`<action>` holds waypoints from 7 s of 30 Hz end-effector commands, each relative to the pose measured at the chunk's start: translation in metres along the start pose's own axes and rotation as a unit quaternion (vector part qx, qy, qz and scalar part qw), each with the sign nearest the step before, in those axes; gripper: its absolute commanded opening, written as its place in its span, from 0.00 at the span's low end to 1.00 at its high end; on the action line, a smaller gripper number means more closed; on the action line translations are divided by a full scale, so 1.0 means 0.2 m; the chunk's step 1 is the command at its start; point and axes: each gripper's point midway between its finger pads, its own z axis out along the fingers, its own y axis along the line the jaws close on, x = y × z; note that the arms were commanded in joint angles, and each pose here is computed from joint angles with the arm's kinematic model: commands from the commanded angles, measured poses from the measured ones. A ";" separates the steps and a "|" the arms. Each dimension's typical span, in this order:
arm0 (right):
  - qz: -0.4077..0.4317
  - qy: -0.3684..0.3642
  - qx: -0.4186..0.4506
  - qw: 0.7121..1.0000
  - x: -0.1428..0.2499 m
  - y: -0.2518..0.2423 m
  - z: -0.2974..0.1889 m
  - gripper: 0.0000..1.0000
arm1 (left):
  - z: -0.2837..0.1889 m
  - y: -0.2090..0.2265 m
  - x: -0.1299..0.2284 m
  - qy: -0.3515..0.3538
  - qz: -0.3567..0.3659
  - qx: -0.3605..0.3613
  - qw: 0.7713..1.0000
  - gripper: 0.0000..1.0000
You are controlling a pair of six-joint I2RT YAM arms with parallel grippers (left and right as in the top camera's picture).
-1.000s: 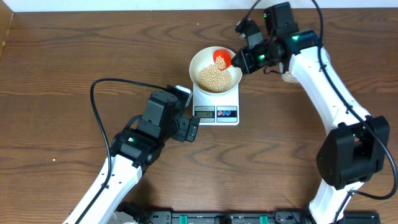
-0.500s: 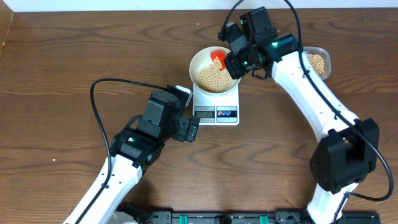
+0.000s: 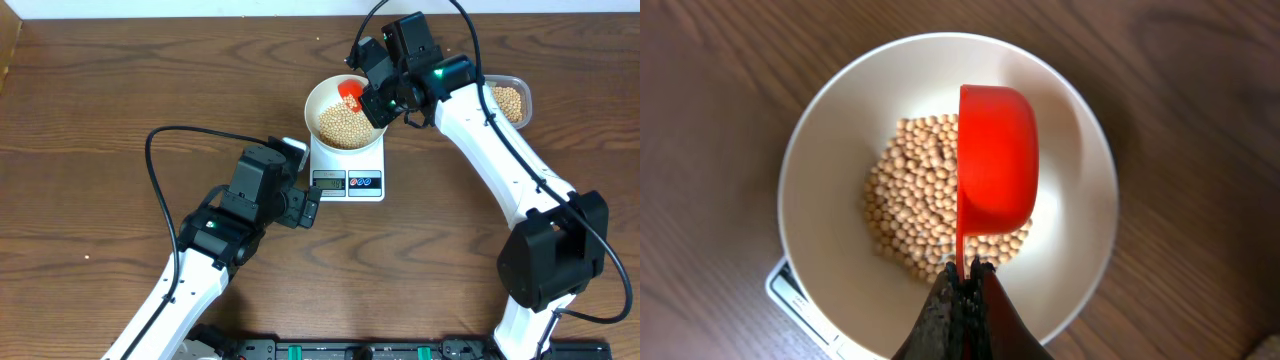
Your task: Scoop item into bowl and weigh 50g on scale
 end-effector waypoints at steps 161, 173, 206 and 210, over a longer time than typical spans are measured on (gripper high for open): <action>-0.121 0.071 0.122 0.983 0.04 -0.04 0.17 0.01 | 0.01 0.00 0.01 0.005 -0.007 0.001 1.000 0.95; -0.123 0.065 0.064 0.988 0.05 0.09 0.20 0.01 | 0.01 0.00 0.01 0.005 -0.007 0.001 1.000 0.95; -0.003 0.052 -0.096 0.994 0.09 0.26 0.18 0.01 | 0.01 0.00 0.01 0.005 -0.007 0.001 1.000 0.95; 0.043 0.036 -0.140 0.989 0.07 0.21 0.14 0.01 | 0.01 0.00 0.01 0.005 -0.007 0.001 1.000 0.95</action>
